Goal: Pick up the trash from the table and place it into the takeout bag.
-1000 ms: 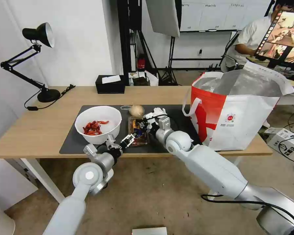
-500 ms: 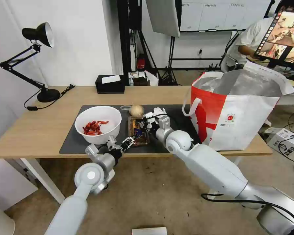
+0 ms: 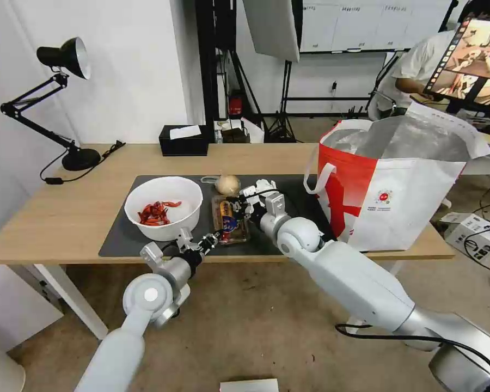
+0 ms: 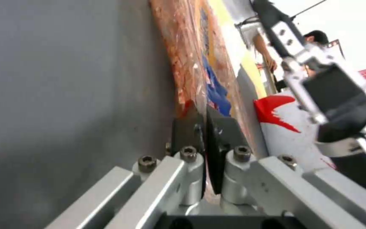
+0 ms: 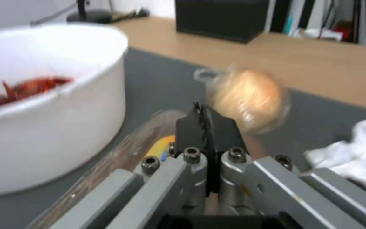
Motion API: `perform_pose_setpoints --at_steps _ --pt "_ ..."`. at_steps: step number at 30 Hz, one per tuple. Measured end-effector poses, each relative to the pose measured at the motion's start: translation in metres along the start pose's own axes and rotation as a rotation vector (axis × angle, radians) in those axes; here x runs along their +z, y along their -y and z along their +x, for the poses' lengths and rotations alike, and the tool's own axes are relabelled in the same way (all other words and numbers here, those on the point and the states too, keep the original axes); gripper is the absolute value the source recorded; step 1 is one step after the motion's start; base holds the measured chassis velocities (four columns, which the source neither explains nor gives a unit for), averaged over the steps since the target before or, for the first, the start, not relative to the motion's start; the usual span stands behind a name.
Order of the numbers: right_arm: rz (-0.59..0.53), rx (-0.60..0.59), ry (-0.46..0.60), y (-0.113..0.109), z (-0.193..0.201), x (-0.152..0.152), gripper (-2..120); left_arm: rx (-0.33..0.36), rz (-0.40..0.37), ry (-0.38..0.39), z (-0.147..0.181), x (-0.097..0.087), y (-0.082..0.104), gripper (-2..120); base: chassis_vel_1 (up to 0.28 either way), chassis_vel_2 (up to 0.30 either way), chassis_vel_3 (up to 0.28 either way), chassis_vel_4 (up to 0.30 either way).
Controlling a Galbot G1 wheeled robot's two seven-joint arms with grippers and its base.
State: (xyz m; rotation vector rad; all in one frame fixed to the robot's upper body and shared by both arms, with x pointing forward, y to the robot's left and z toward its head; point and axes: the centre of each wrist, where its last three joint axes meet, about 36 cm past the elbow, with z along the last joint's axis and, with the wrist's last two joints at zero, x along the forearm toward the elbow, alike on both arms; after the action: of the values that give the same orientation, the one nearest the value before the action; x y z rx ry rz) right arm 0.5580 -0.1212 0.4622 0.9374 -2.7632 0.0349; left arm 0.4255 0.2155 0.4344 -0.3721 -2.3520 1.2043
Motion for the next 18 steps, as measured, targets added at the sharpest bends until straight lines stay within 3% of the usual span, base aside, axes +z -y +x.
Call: perform_pose_setpoints --at_steps 9,18 --pt "-0.032 0.029 0.109 0.001 0.049 -0.011 0 0.054 -0.011 0.034 0.010 -0.003 0.014 0 0.000 0.000 0.000 0.000" --pt "-0.032 0.141 0.185 -0.017 0.142 0.011 0 0.125 -0.048 0.080 0.024 -0.005 0.041 0 0.000 0.000 0.000 0.000"
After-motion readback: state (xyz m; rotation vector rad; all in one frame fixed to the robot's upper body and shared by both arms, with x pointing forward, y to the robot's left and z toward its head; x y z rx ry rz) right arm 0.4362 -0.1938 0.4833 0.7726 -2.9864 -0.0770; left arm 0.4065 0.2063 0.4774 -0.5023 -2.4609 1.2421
